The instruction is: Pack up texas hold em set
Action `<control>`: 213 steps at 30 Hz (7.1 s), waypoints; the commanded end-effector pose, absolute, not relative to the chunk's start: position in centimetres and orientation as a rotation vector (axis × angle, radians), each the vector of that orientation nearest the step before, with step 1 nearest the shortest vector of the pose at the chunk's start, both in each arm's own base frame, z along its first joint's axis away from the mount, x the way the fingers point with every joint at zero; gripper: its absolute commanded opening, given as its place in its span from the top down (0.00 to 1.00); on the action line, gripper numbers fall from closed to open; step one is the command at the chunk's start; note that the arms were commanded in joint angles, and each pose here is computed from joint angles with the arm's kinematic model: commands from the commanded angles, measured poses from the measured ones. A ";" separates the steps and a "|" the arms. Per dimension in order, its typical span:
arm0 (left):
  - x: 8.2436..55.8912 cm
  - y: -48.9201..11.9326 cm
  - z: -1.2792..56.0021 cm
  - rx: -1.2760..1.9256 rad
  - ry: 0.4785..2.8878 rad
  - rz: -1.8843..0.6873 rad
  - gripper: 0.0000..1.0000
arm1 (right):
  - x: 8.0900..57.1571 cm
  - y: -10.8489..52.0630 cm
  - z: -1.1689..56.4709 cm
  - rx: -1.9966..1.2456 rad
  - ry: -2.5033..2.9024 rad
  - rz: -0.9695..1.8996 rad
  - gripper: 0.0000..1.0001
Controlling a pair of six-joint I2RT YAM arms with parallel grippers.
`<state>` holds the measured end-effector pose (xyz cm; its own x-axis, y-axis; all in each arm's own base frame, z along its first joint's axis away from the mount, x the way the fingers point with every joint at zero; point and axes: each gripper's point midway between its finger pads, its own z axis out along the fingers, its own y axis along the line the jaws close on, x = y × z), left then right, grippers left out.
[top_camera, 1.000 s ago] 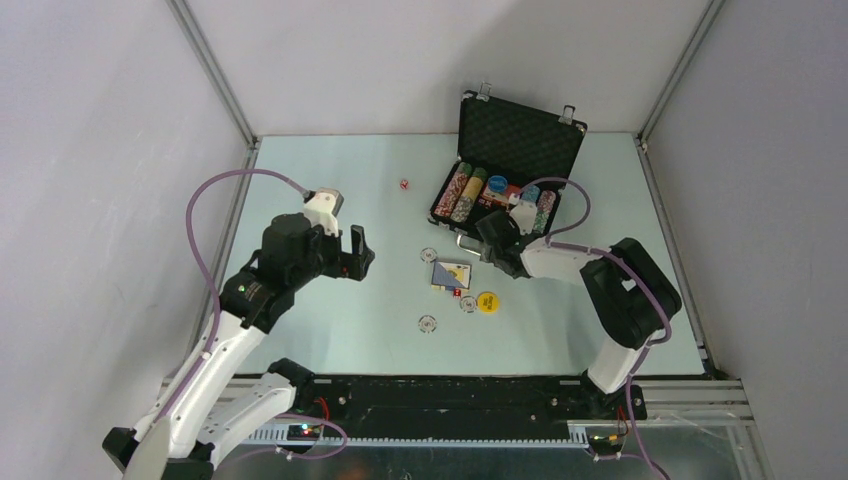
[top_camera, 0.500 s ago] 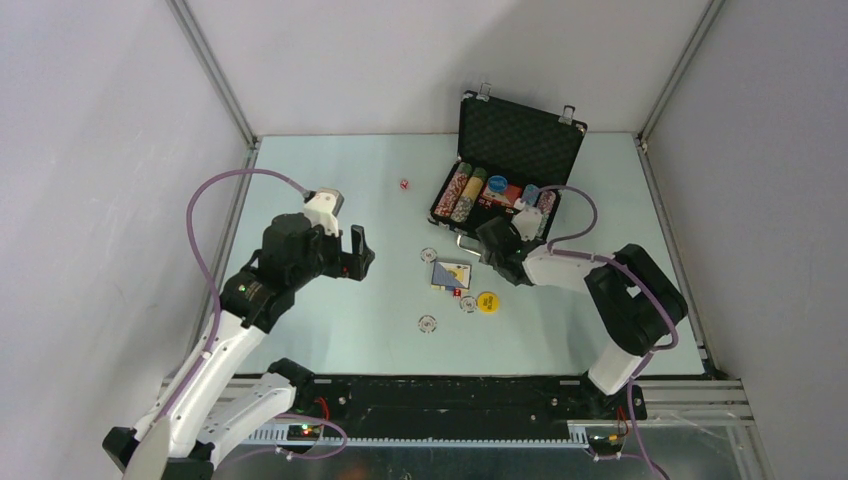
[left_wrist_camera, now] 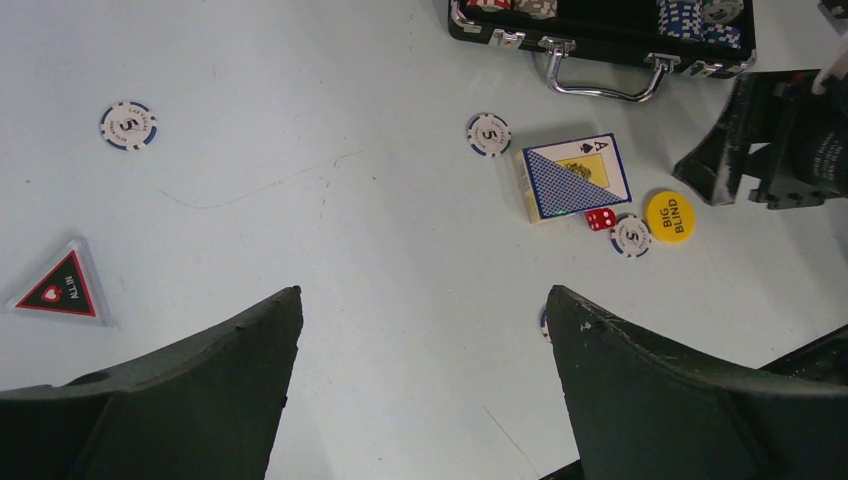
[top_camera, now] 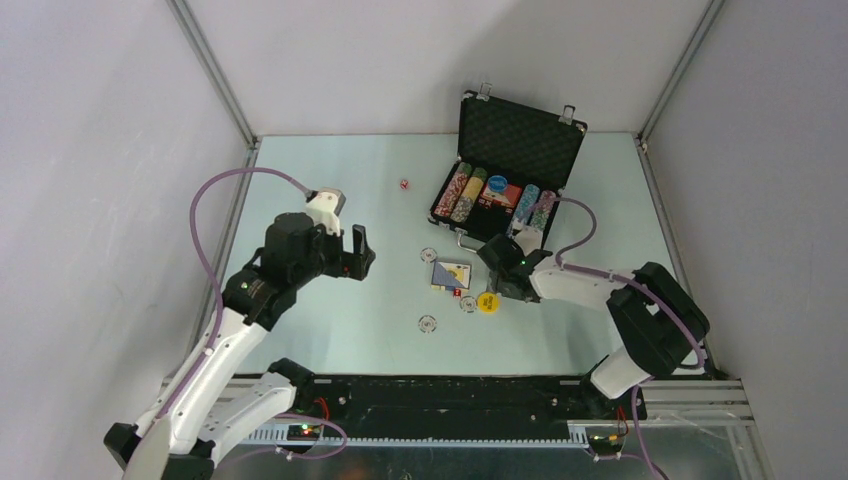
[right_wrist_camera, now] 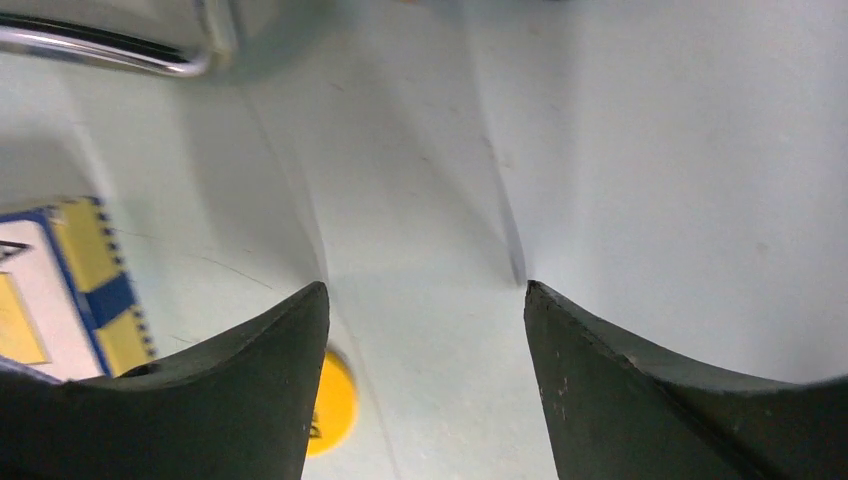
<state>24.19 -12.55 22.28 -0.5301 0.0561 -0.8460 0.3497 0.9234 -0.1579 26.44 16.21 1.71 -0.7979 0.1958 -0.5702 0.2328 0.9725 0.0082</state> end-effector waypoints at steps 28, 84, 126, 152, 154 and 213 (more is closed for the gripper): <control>27.4 -11.0 26.6 0.117 2.036 -0.272 0.08 | 31.8 23.1 16.9 -0.018 2.225 0.396 0.23; 24.8 -8.3 25.1 0.109 1.963 -0.222 0.07 | 59.2 42.5 5.7 0.606 2.109 0.861 0.31; 24.8 -8.8 24.7 0.130 1.975 -0.247 0.06 | 57.4 43.9 3.5 0.385 2.256 1.210 0.50; 24.9 -8.9 24.6 0.138 1.982 -0.252 0.06 | 52.6 46.2 3.4 0.089 2.363 1.267 0.52; 24.9 -8.9 24.6 0.139 1.981 -0.253 0.06 | 52.1 46.3 3.4 0.068 2.378 1.262 0.52; 24.6 -9.4 24.5 0.158 1.985 -0.285 0.06 | 44.7 47.0 1.1 -0.328 2.477 0.558 0.43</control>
